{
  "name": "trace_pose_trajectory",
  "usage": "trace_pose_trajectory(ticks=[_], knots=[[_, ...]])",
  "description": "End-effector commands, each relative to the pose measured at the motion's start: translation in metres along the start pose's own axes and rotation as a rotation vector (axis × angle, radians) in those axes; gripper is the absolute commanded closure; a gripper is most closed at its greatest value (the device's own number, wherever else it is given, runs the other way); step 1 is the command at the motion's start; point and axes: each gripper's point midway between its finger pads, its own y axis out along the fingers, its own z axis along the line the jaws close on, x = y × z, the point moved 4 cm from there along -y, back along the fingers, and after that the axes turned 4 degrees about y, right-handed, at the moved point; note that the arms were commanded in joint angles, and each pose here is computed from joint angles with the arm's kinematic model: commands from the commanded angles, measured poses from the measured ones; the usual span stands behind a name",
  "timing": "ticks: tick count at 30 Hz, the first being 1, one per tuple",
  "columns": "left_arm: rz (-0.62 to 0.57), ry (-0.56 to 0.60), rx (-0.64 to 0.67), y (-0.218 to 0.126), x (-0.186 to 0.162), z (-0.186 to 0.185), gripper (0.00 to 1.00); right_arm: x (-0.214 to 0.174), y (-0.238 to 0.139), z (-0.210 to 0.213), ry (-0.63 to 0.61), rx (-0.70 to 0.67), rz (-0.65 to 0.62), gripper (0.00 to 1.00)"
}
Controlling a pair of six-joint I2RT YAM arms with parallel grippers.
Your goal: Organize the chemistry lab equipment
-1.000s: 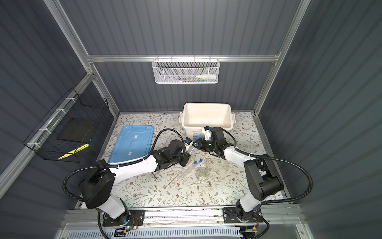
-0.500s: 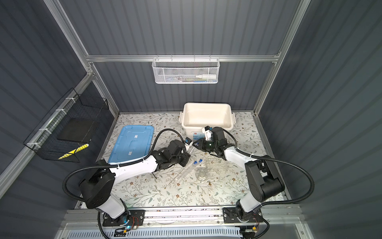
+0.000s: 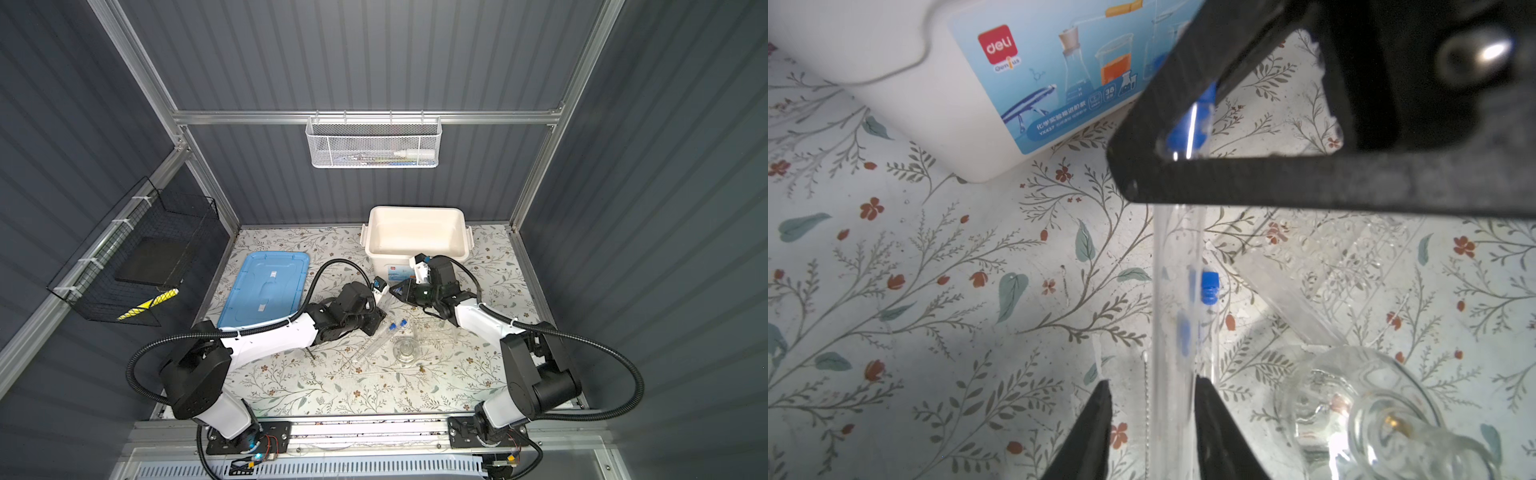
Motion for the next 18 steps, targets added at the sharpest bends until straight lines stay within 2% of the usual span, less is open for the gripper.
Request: trace_pose_trajectory(ticks=[1,8,13,18], knots=[[-0.026,-0.016,0.020,-0.004,0.000,0.002,0.54,-0.001,-0.009,-0.003,-0.036,-0.044,-0.039,0.85],[-0.082,-0.055,0.047,-0.011,0.005,0.007,0.39,0.005,-0.037,-0.002,-0.108,-0.150,-0.147,0.87],[-0.102,-0.084,0.060,-0.013,0.004,0.009,0.32,0.008,-0.057,-0.003,-0.184,-0.268,-0.236,0.88],[-0.109,-0.106,0.060,-0.012,0.001,0.010,0.29,0.005,-0.072,0.003,-0.289,-0.366,-0.301,0.87]])
